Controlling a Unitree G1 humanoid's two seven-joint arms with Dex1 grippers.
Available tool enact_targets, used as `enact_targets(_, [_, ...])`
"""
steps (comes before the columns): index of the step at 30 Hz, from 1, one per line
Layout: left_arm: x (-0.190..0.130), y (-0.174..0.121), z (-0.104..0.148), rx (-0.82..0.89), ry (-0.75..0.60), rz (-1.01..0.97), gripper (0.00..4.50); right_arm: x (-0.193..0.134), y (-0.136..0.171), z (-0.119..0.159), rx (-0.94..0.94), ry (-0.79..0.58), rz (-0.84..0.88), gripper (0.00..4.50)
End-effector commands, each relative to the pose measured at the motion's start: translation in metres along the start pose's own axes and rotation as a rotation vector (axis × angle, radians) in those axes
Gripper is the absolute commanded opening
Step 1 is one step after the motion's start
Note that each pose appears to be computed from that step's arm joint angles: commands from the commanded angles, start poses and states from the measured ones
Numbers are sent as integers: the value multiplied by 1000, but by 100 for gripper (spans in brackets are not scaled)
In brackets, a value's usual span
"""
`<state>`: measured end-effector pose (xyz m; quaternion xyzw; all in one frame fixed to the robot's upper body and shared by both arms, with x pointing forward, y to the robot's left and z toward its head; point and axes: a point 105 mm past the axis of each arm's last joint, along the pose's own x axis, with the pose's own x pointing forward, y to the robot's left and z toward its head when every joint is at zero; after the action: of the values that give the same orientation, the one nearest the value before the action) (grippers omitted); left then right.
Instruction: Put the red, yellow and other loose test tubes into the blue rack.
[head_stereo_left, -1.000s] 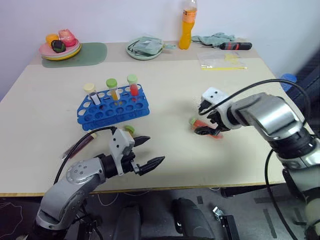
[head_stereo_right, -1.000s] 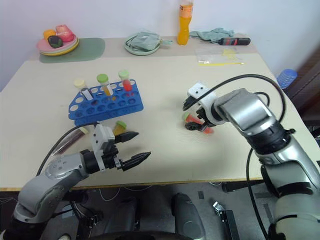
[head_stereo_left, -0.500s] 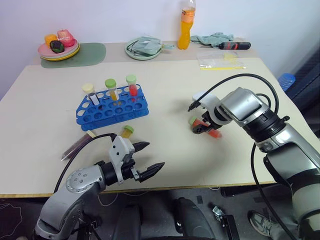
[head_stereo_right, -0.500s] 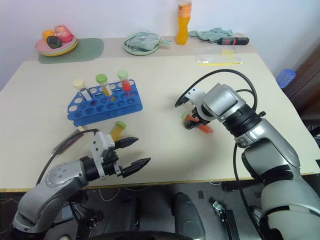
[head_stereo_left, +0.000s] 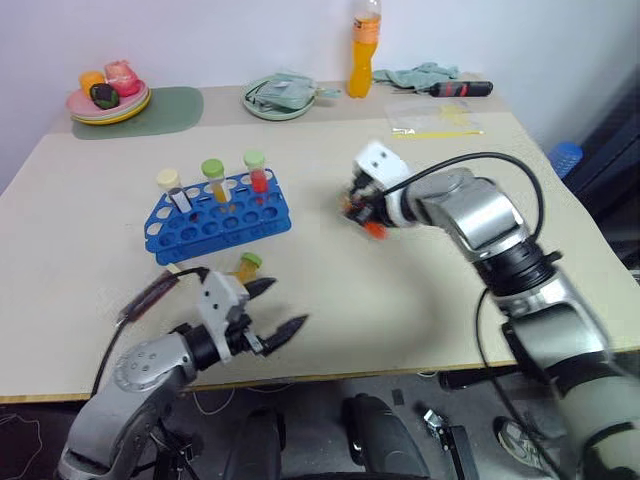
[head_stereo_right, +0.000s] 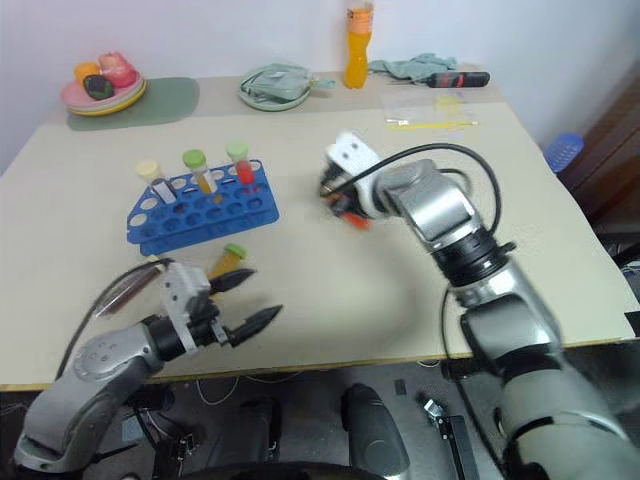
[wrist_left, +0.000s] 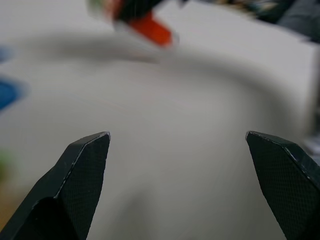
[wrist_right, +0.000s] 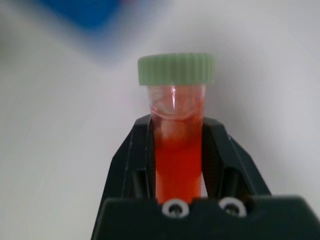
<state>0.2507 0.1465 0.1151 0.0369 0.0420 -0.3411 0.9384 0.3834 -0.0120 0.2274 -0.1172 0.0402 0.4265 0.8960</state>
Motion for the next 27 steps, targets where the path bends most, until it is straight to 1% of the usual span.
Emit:
enact_targets(1, [-9,25,6,39,-46,137,450,-2,13,55,150,-363,18,76])
enact_targets(2, [-11,32,7,43,-53,165,450,8,23,56,185,-424,24,76])
enact_targets(4, [-14,41,9,55,-61,195,450,22,38,56,195,-495,21,76])
enact_targets(7, [-20,51,13,73,-68,223,450,41,49,53,245,-526,22,76])
enact_targets(10, [-24,55,16,86,-64,233,450,58,57,42,226,-508,5,76])
enact_targets(13, [-28,55,19,87,-66,236,450,67,55,35,220,-500,-37,76])
enact_targets(21, [-29,48,21,78,-65,224,450,80,57,19,201,-446,-57,76])
enact_targets(27, [-29,48,17,68,-61,217,450,87,60,14,188,-412,-58,76])
